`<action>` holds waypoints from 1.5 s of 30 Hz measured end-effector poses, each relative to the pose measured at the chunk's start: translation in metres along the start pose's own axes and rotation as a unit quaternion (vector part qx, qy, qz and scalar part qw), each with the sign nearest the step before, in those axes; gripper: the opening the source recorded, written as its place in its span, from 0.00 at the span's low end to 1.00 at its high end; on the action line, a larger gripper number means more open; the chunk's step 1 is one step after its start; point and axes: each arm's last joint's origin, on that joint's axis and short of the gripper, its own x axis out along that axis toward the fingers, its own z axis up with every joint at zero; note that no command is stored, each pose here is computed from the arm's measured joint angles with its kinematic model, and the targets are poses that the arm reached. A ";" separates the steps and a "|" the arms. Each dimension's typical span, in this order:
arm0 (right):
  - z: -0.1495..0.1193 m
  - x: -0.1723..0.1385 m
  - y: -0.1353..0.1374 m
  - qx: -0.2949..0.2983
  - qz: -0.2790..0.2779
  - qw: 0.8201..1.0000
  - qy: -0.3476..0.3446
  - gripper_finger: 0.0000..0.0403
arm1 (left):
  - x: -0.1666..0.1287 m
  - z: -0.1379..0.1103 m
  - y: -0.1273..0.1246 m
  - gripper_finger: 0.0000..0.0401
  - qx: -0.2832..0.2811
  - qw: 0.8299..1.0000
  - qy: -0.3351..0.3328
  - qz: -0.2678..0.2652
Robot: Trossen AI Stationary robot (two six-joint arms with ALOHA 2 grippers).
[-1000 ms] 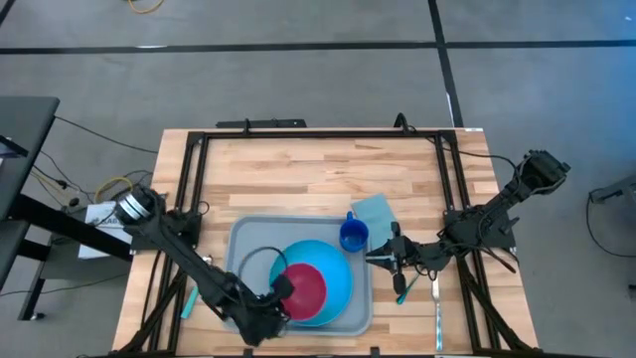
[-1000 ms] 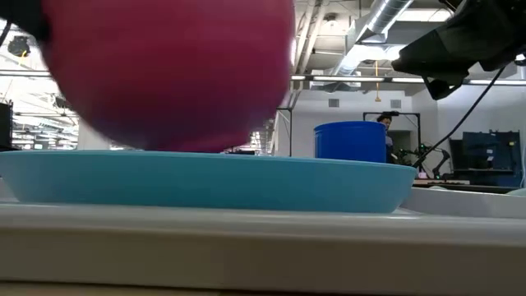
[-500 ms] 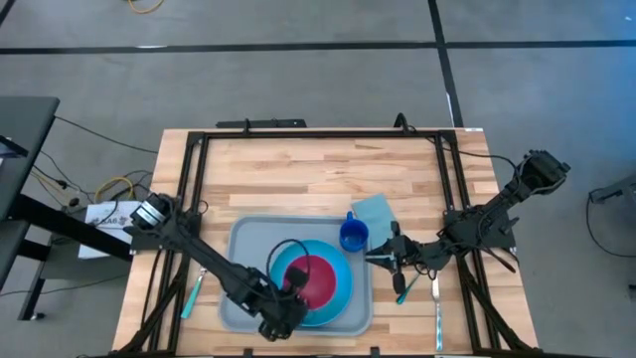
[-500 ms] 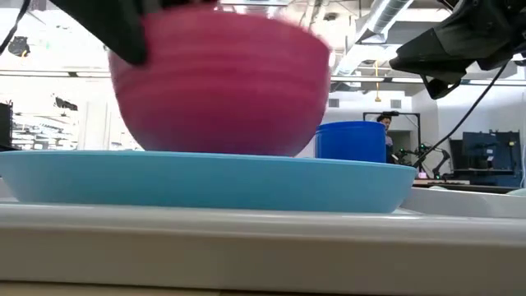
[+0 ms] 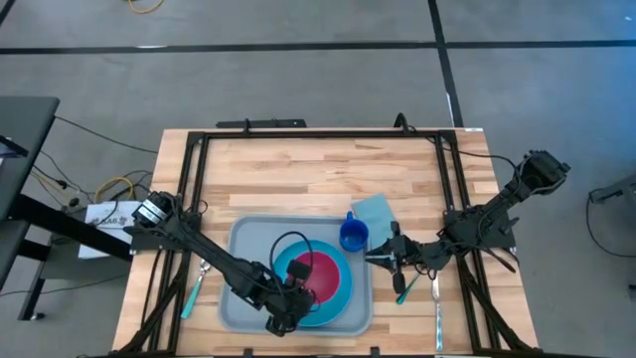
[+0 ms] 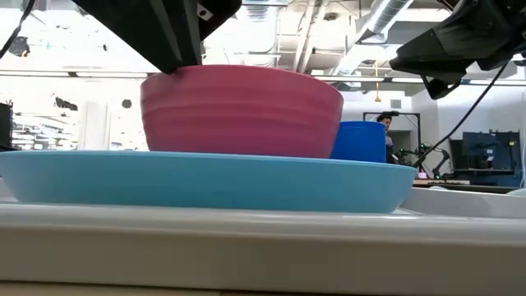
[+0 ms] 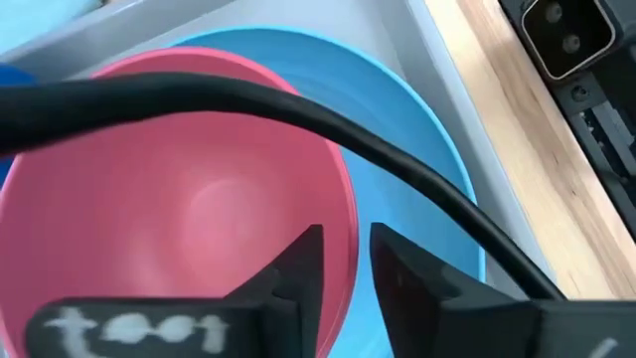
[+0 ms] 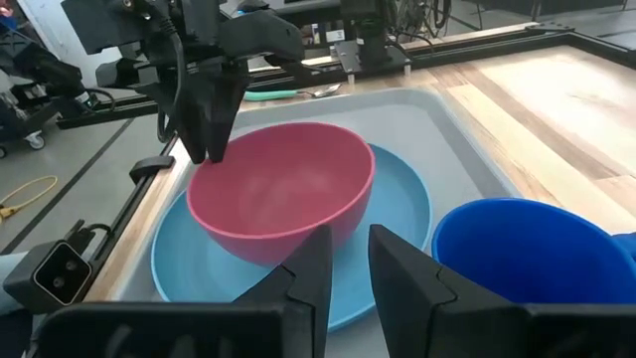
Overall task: Set up tray
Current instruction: Put the red bowl on top of the light blue plate on the gray tray, then put the green napkin on the left side of the blue plate on the gray tray
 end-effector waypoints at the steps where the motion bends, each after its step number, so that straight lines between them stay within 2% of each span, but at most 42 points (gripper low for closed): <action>1: 0.000 0.000 0.000 0.000 0.000 1.000 0.000 0.16 | 0.000 0.000 0.000 0.21 0.000 1.000 0.000 0.000; 5: 0.000 0.000 0.000 0.000 0.000 1.000 0.000 0.16 | 0.000 0.000 -0.001 0.25 -0.005 1.000 0.001 -0.006; 12: 0.000 0.000 0.000 0.000 0.000 1.000 0.000 0.16 | 0.000 -0.001 -0.005 0.25 -0.015 0.997 0.011 -0.072; 19: 0.000 0.000 0.000 0.000 0.000 1.000 0.000 0.16 | -0.009 0.004 -0.004 0.26 -0.027 0.997 0.030 -0.070; 28: 0.000 0.000 0.000 0.000 0.000 1.000 0.000 0.16 | -0.041 0.029 0.002 0.26 -0.027 0.999 0.017 -0.032; 31: 0.000 0.000 0.000 0.001 0.003 1.000 0.001 0.16 | -0.049 0.039 0.005 0.26 -0.032 0.999 -0.016 0.005; 33: -0.001 -0.001 0.002 0.001 0.027 1.000 0.009 0.16 | -0.052 0.043 0.007 0.26 -0.036 0.998 -0.030 0.035; 36: 0.002 -0.005 0.007 0.004 0.076 0.997 0.015 0.16 | -0.054 0.047 0.010 0.26 -0.056 0.993 -0.053 0.084; 38: 0.006 -0.009 0.008 0.008 0.085 0.996 0.006 0.16 | -0.054 0.049 0.011 0.26 -0.072 0.989 -0.068 0.106; 45: 0.014 -0.018 0.010 0.023 0.098 0.995 -0.013 0.16 | -0.055 0.066 0.022 0.26 -0.146 0.969 -0.156 0.121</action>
